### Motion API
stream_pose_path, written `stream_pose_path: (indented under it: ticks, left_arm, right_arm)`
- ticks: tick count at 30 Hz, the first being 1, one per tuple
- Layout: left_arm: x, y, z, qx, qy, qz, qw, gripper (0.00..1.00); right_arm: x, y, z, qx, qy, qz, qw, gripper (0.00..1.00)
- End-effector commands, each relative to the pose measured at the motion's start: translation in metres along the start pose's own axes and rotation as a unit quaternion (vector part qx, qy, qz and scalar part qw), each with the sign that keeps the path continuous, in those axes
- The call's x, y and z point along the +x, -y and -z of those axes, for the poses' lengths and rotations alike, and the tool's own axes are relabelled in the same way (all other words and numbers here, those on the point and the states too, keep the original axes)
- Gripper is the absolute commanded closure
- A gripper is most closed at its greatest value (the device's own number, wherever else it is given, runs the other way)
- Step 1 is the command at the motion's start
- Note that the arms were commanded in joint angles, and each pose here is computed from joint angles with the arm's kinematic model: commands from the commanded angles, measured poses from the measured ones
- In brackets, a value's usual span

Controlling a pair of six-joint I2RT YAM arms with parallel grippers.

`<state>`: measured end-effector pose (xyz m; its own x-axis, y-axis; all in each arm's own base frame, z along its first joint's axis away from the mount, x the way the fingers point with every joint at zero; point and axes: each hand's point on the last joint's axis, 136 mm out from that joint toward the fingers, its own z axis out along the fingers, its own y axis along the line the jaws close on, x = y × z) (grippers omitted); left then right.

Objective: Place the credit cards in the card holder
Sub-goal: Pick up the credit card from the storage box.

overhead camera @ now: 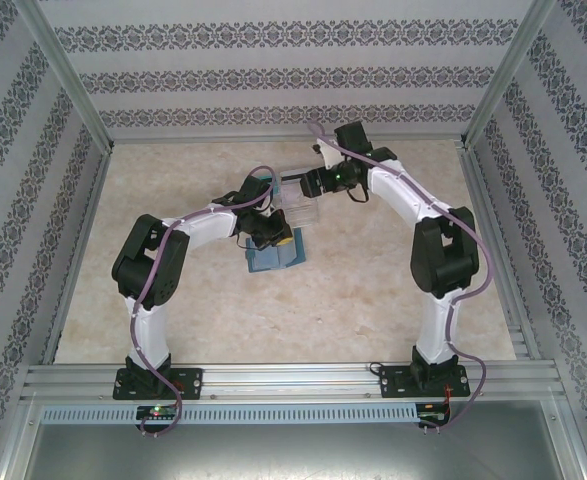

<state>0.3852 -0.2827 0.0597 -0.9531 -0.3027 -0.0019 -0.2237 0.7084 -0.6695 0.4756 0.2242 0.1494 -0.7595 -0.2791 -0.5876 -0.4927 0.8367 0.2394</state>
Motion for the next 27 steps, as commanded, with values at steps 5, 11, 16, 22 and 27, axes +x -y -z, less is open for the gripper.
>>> stream_pose_path:
  ticks: [5, 11, 16, 22, 27]
  left_arm:
    - [0.013, -0.012, -0.015, -0.015, -0.017, -0.002, 1.000, 1.00]
    - [0.015, -0.015, -0.018, -0.016, -0.021, 0.000, 1.000, 1.00]
    - [0.014, -0.015, -0.020, -0.015, -0.022, 0.001, 1.000, 1.00]
    - [0.014, -0.015, -0.017, -0.019, -0.020, -0.002, 1.000, 1.00]
    - [0.015, -0.016, -0.018, -0.019, -0.023, 0.000, 1.000, 1.00]
  right_arm:
    - [-0.003, 0.026, -0.031, 0.049, -0.035, 0.111, 0.992, 0.02]
    - [-0.003, 0.029, -0.041, 0.049, -0.030, 0.156, 0.986, 0.02]
    - [-0.002, 0.026, -0.051, 0.047, -0.034, 0.168, 0.984, 0.02]
    - [0.007, 0.023, -0.067, 0.050, -0.045, 0.181, 0.981, 0.02]
    - [0.002, 0.024, -0.074, 0.070, -0.038, 0.186, 0.979, 0.02]
